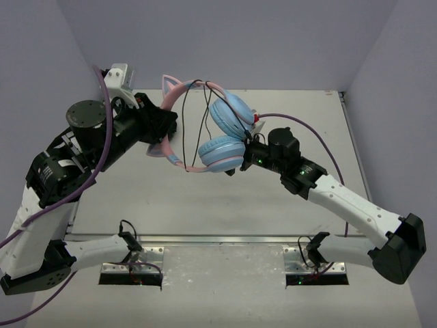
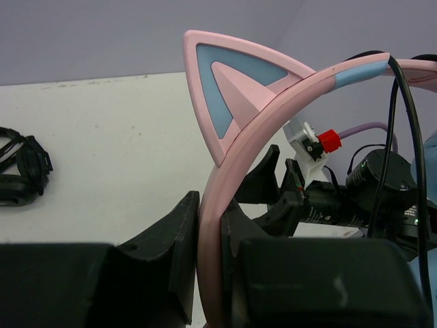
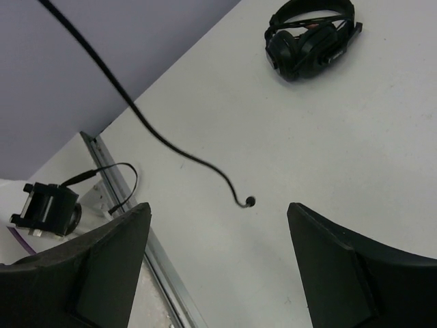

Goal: Wrap the headphones

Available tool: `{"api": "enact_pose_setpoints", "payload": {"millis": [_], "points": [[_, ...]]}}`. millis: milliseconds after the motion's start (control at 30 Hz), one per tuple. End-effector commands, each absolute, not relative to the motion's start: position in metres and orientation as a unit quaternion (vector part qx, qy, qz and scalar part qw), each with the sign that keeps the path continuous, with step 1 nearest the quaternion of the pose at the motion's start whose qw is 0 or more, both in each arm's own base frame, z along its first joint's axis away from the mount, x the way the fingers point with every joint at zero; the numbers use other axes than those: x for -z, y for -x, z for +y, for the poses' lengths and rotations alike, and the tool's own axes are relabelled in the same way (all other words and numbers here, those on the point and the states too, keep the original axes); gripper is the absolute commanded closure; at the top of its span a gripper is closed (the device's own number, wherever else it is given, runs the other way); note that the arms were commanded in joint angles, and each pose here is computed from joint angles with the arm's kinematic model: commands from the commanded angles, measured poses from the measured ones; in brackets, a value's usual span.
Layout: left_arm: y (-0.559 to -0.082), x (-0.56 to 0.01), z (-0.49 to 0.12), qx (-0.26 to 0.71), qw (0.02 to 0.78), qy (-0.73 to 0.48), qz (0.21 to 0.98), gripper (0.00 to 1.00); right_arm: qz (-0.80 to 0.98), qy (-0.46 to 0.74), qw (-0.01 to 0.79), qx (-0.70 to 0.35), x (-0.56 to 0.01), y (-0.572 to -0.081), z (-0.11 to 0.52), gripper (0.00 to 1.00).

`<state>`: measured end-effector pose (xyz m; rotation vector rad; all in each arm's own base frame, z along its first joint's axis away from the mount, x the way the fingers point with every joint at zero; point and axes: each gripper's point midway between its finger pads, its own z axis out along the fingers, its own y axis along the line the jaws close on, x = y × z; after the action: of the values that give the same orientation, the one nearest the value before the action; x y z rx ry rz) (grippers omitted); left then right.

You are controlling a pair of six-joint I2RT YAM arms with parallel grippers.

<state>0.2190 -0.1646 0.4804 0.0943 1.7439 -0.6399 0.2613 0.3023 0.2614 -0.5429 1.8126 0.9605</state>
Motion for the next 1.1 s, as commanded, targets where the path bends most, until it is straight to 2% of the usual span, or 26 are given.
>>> {"api": "enact_pose_setpoints", "payload": {"millis": [0,100,133,167,367,467,567,600,633,700,833,933,1067], "points": [[-0.206,-0.534,-0.162,0.342,0.637,-0.014,0.690,1.00,0.725,0.253,0.497,-0.404,-0.270,-0.252,0.302,0.19],[-0.204,-0.535,-0.162,0.347,0.636,-0.015,0.689,1.00,0.712,0.287,0.473,-0.431,-0.269,-0.241,0.314,0.21],[-0.204,-0.534,-0.162,0.347,0.635,-0.015,0.690,1.00,0.721,0.287,0.468,-0.424,-0.264,-0.244,0.314,0.04],[-0.203,-0.535,-0.162,0.349,0.635,-0.015,0.689,1.00,0.729,0.283,0.464,-0.416,-0.259,-0.249,0.316,0.01],[-0.204,-0.535,-0.163,0.349,0.634,-0.016,0.690,1.00,0.748,0.232,0.505,-0.364,-0.253,-0.280,0.306,0.01],[-0.204,-0.537,-0.164,0.350,0.634,-0.017,0.689,1.00,0.749,0.234,0.499,-0.367,-0.248,-0.284,0.312,0.01],[-0.205,-0.538,-0.165,0.351,0.634,-0.017,0.689,1.00,0.746,0.245,0.478,-0.395,-0.243,-0.281,0.326,0.11],[-0.205,-0.539,-0.165,0.350,0.635,-0.017,0.688,1.00,0.743,0.248,0.472,-0.405,-0.241,-0.281,0.332,0.32],[-0.206,-0.539,-0.165,0.349,0.635,-0.016,0.689,1.00,0.743,0.244,0.464,-0.416,-0.239,-0.279,0.336,0.38],[-0.207,-0.540,-0.165,0.348,0.637,-0.015,0.688,1.00,0.733,0.241,0.457,-0.443,-0.240,-0.274,0.344,0.43],[-0.208,-0.539,-0.167,0.347,0.635,-0.016,0.690,1.00,0.722,0.246,0.443,-0.471,-0.233,-0.267,0.357,0.45],[-0.210,-0.538,-0.168,0.347,0.634,-0.016,0.691,1.00,0.711,0.250,0.444,-0.484,-0.236,-0.269,0.365,0.51],[-0.213,-0.537,-0.169,0.343,0.634,-0.015,0.693,1.00,0.709,0.248,0.452,-0.481,-0.238,-0.278,0.371,0.68]]}}
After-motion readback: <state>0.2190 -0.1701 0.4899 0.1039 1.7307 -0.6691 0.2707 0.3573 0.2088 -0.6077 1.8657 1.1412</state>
